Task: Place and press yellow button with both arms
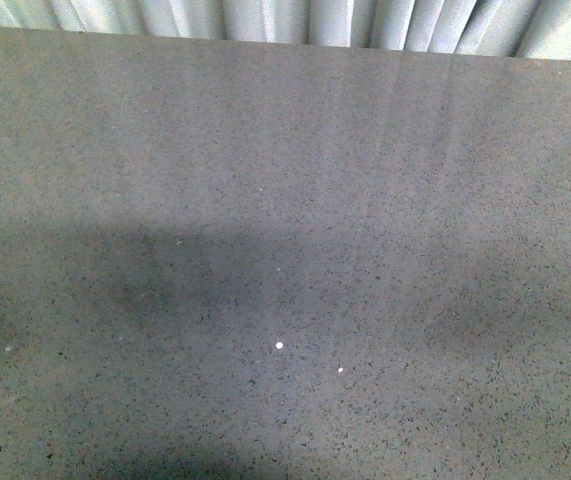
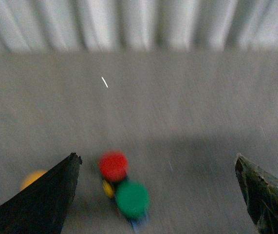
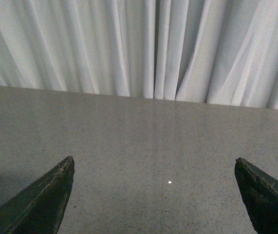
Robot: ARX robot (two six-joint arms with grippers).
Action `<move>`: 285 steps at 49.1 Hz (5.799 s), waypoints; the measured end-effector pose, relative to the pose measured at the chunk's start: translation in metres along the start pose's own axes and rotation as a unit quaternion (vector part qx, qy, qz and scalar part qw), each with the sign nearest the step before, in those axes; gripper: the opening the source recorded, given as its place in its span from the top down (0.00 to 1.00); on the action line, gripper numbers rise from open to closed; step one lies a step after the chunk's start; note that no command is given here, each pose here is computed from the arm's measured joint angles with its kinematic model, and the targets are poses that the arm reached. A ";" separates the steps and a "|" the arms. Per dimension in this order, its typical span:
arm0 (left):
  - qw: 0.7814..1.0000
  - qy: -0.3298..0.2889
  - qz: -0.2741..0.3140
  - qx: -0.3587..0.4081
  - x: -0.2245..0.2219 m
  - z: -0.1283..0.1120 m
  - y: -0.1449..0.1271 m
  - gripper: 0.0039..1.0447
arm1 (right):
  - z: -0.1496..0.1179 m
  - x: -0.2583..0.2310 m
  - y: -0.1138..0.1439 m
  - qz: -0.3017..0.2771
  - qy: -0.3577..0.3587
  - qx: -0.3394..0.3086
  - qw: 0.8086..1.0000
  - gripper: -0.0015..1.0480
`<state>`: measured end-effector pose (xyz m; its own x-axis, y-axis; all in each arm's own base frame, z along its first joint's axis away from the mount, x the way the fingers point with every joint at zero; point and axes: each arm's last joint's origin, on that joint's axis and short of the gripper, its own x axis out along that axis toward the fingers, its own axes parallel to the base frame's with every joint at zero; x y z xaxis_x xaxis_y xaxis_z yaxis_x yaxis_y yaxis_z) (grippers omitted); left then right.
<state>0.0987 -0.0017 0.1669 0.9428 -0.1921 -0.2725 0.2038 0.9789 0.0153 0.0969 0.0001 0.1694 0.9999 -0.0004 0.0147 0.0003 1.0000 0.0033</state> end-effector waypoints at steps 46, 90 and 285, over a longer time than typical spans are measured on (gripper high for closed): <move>0.983 0.146 0.075 -0.078 0.115 -0.035 0.130 0.09 | 0.000 0.000 0.000 0.000 0.000 0.000 1.000 0.09; 0.976 0.168 0.106 -0.092 0.123 -0.056 0.142 0.09 | 0.000 0.000 0.000 0.000 0.000 0.000 1.000 0.09; 0.986 -0.129 0.100 -0.022 0.066 0.014 0.016 0.99 | 0.014 0.101 0.014 0.001 0.268 0.026 0.963 0.09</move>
<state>0.1679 -0.0001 0.1622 0.9999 0.0000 -0.0151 0.0000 1.0000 0.0010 0.1981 0.0136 0.1853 0.8637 0.0175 -0.5037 0.0109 0.9985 0.0534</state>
